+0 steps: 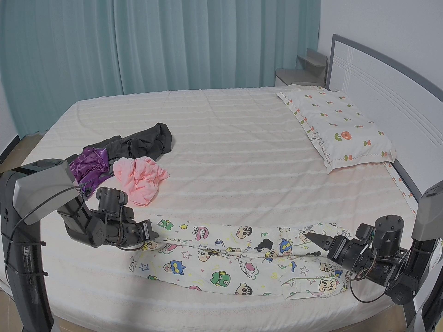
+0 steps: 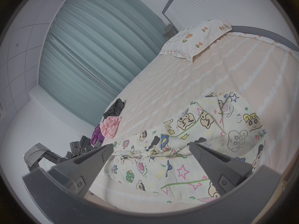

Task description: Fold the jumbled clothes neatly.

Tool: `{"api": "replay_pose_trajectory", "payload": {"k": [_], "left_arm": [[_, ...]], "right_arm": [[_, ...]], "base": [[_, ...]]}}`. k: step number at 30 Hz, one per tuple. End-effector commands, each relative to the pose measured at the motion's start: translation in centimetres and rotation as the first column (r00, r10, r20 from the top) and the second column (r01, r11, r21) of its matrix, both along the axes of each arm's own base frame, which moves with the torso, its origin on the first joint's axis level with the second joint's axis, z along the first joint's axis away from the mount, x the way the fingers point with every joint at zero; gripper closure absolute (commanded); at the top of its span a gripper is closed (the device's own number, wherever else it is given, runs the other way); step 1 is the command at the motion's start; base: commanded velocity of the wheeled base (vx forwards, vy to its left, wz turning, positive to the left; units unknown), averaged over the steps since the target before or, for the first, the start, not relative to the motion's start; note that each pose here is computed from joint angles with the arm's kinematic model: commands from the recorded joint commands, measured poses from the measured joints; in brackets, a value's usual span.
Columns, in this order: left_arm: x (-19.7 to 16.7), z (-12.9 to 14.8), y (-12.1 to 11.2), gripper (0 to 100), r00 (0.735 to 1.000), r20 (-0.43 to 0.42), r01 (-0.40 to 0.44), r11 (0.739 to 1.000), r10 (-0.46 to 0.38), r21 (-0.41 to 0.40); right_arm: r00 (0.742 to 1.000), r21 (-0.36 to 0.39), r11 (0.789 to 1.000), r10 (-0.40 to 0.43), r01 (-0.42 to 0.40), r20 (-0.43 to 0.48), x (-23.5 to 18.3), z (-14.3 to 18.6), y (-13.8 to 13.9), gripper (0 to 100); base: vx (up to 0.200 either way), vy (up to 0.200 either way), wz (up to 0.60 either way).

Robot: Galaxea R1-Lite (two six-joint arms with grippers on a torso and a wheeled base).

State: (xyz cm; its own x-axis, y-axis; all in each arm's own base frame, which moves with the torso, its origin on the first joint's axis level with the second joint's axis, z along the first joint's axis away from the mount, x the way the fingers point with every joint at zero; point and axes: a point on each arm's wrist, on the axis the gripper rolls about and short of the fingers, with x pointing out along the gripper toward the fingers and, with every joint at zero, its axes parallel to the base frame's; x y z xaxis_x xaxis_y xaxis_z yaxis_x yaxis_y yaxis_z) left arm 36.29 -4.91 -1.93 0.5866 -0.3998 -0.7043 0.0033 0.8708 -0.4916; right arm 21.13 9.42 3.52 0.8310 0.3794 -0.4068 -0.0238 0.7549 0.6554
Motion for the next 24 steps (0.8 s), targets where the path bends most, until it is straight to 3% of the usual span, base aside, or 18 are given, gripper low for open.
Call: {"api": "replay_pose_trajectory", "payload": {"k": [1, 8, 20, 24], "left_arm": [[-0.3, 0.2, 0.6, 100, 0.999, 0.03, -0.032, 0.999, 0.032, -0.02], [0.6, 1.9, 0.4, 100, 0.984, 0.169, -0.045, 0.997, 0.053, -0.056], [1.5, 2.7, -1.4, 100, 0.965, 0.254, 0.071, 0.997, -0.071, 0.011], [1.2, 2.5, -1.4, 100, 0.97, 0.231, 0.071, 0.997, -0.072, 0.013]], "right_arm": [[1.0, 0.001, 1.0, 0.002, -0.002, 0.0, 0.1, -0.3, 0.1, 0], [1.0, -0.011, 1.0, 0.004, -0.004, -0.023, 0.2, -0.9, 0.1, 0], [0.999, -0.026, 1.0, 0.006, -0.008, -0.05, 0.2, -1.6, 0.2, 0], [0.999, -0.025, 1.0, 0.005, -0.006, -0.049, 0.3, -1.5, 0.2, 0]], "base": [[0.0, 0.0, 0.0], [0.0, 0.0, 0.0], [0.0, 0.0, 0.0], [0.0, 0.0, 0.0]]}}
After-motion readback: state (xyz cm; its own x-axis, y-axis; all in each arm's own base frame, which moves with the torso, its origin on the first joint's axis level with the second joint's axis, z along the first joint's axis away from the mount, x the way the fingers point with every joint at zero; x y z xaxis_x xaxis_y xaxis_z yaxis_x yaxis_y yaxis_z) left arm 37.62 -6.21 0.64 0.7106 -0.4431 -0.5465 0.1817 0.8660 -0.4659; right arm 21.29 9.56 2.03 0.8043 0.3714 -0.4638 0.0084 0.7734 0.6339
